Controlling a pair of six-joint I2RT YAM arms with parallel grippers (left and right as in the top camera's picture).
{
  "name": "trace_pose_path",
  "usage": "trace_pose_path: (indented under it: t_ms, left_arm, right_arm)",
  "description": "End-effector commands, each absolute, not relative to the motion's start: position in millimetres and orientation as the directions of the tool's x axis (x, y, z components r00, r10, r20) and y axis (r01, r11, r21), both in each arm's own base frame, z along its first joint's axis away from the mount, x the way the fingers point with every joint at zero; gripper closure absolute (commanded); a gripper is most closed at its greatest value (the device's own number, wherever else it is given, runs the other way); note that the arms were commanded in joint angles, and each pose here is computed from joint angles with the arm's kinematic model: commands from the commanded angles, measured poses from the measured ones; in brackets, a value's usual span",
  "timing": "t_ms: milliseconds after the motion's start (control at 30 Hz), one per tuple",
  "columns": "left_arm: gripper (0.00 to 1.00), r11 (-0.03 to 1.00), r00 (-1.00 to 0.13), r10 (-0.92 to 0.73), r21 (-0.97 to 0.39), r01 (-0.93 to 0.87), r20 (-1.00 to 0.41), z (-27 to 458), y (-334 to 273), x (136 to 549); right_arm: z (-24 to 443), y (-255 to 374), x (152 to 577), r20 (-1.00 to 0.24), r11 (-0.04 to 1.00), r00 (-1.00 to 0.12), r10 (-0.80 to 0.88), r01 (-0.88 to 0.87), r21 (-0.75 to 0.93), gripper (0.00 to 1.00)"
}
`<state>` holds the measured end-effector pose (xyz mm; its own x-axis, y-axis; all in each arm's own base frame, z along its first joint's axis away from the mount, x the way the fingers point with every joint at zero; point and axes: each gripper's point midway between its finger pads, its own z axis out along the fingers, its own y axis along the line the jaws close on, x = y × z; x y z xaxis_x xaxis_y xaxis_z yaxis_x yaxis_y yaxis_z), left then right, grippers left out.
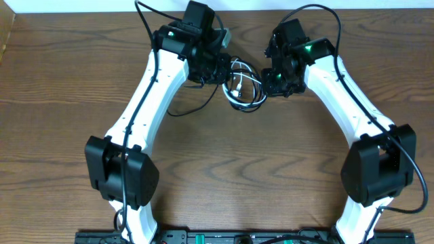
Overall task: Untangle cables
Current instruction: 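Bring the right gripper to the hanging loops and grasp a strand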
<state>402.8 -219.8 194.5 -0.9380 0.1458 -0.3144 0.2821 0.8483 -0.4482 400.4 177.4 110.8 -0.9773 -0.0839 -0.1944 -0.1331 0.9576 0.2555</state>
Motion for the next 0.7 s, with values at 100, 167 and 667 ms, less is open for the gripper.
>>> trace_pose_path:
  t_ms: [100, 167, 667]
  left_arm:
    - [0.93, 0.562, -0.914, 0.107, -0.735, 0.380, -0.391, 277.5, -236.7, 386.5]
    - [0.93, 0.413, -0.913, 0.098, -0.818, 0.400, -0.396, 302.2, -236.1, 382.1]
    - [0.92, 0.286, -0.920, 0.042, -0.877, 0.385, -0.390, 325.7, -208.7, 387.5]
  right_arm:
    - [89.7, 159.6, 412.6, -0.169, 0.977, -0.985, -0.032, -0.067, 0.202, 0.86]
    - [85.7, 157.6, 415.7, -0.168, 0.978, -0.985, -0.026, -0.060, 0.202, 0.86]
    - [130.0, 181.0, 421.6, -0.316, 0.789, -0.920, -0.231, -0.367, 0.493, 0.48]
